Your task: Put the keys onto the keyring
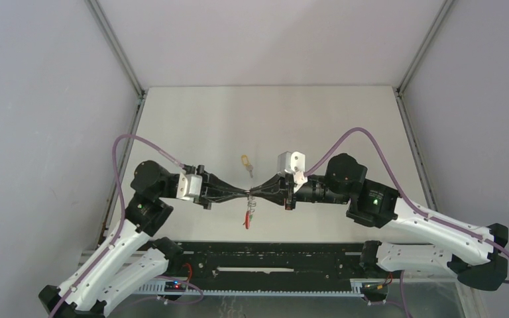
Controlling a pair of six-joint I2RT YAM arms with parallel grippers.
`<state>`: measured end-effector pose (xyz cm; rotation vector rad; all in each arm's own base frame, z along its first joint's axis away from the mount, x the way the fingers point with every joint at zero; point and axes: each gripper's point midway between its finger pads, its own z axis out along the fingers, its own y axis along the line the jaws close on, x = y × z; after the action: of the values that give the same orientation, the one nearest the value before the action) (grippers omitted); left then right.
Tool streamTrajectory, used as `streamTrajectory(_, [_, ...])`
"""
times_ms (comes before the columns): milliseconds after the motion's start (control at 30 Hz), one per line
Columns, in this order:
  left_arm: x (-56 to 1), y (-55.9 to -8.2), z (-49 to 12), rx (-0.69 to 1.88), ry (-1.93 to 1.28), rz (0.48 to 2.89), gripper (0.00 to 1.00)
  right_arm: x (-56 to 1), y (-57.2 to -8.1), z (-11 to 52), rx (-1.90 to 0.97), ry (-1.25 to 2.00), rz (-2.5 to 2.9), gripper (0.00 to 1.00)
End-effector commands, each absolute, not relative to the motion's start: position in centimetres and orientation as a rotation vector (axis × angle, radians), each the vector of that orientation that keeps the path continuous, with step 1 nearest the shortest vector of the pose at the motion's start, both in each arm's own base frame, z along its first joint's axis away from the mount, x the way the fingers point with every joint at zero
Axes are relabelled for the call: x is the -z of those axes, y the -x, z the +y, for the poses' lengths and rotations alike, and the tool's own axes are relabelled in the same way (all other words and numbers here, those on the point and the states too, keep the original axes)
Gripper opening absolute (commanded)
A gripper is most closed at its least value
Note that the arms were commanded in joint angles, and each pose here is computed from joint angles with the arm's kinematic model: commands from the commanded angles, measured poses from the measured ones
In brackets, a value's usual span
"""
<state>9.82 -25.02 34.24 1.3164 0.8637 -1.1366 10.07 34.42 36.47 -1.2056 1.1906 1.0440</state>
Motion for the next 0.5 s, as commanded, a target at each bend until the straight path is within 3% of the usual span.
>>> streamTrajectory(0, [-36.6,-9.0,-24.6,1.091,-1.348,0.767,0.00,-39.5,-10.1,34.5,-1.040,1.174,1.121,0.00])
streamTrajectory(133, [-35.8,-9.6,-24.7,1.053,-1.365,0.777,0.00,-39.3,-10.1,34.6,-1.042,1.177,1.132,0.00])
streamTrajectory(467, [-32.7,-15.2,-24.1,1.051,-1.255,1.021,0.00,-40.0,-14.5,31.5,-1.048,0.914,1.336,0.61])
